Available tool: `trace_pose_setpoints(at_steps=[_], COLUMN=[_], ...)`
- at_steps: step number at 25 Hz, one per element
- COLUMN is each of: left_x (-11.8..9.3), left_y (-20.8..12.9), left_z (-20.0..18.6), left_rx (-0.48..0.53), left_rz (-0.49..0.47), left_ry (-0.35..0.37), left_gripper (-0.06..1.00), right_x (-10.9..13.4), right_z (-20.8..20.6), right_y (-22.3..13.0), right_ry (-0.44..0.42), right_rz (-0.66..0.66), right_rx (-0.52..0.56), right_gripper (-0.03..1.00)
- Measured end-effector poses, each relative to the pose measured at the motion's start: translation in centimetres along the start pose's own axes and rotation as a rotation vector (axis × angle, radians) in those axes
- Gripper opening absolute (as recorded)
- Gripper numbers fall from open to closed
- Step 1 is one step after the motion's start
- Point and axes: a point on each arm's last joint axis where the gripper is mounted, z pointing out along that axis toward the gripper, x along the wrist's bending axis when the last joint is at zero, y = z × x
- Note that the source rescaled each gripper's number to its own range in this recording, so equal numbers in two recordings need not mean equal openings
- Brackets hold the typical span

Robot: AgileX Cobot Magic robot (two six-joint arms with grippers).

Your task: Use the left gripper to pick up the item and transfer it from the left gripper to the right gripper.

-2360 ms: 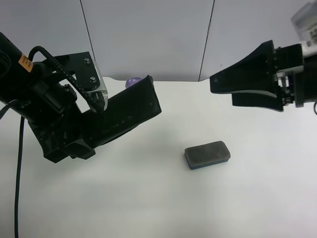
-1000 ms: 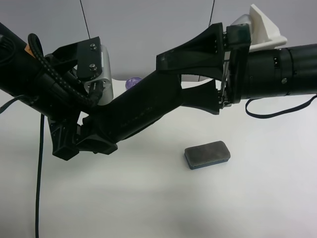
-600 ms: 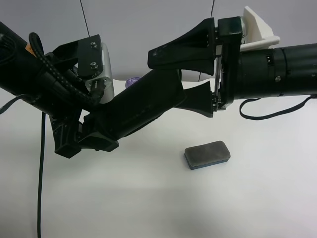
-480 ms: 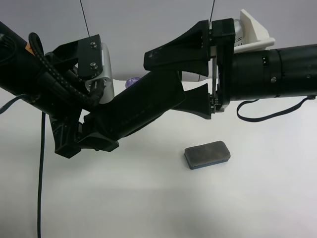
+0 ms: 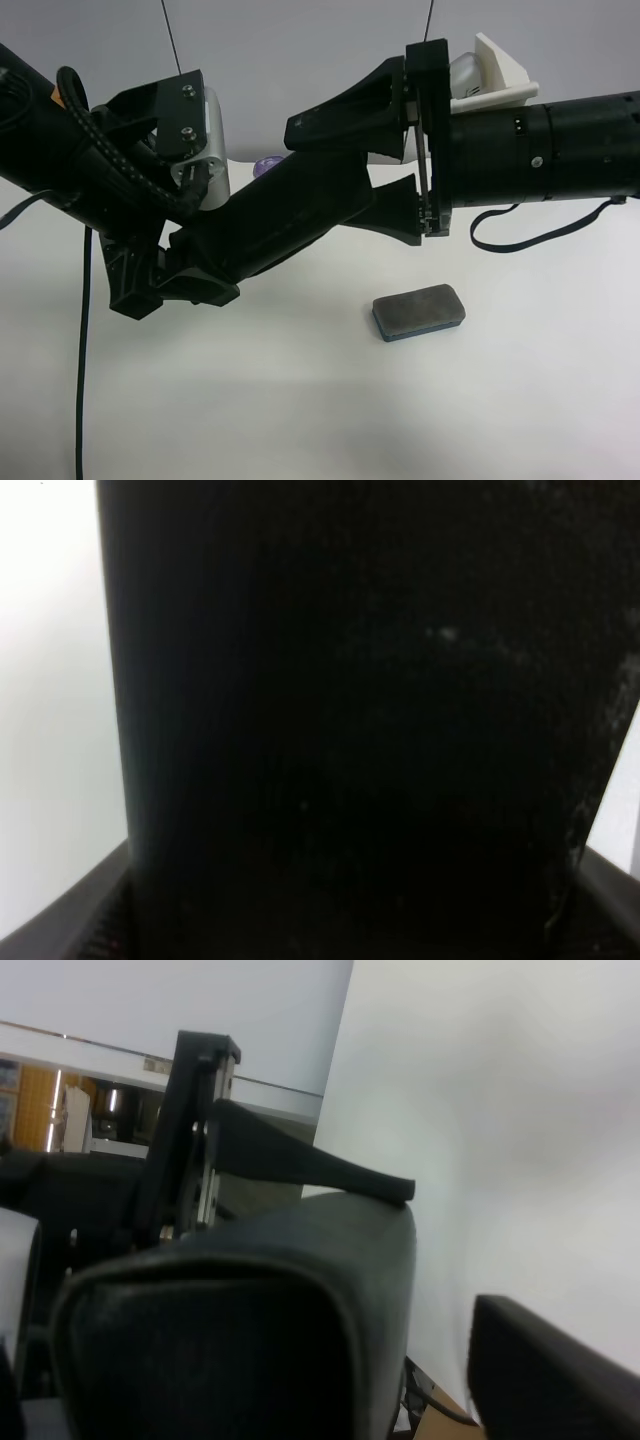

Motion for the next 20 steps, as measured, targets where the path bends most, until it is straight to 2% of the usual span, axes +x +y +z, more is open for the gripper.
trace_pose_setpoints(at_steps=[3,7,19,20], left_x=[-0.05,-0.07,-0.08,-0.05], left_y=[-0.03,-0.05,-0.09,-0.07], left_z=[0.00,0.00,0.00,0.00], left_rx=[0.003,0.005,0.010,0.008], left_rz=[0.000,-0.001,-0.001,-0.002], left_ry=[-0.005,-0.008,-0.009,-0.005], left_gripper=[0.05,0.05,0.00,0.06], right_x=[0.00,-0.22,-0.65,-0.68], right_z=[0.00,0.00,-0.03,-0.01], right_y=[0.00,0.11,0.32,0.33], right_ry=[0.000,-0.024,-0.071,-0.073], right_rz=[0.019,0.020,0.020,0.021], right_rx=[0.000,-0.013,-0.036,-0.036], right_gripper=[0.58,0.24,0.17,0.17])
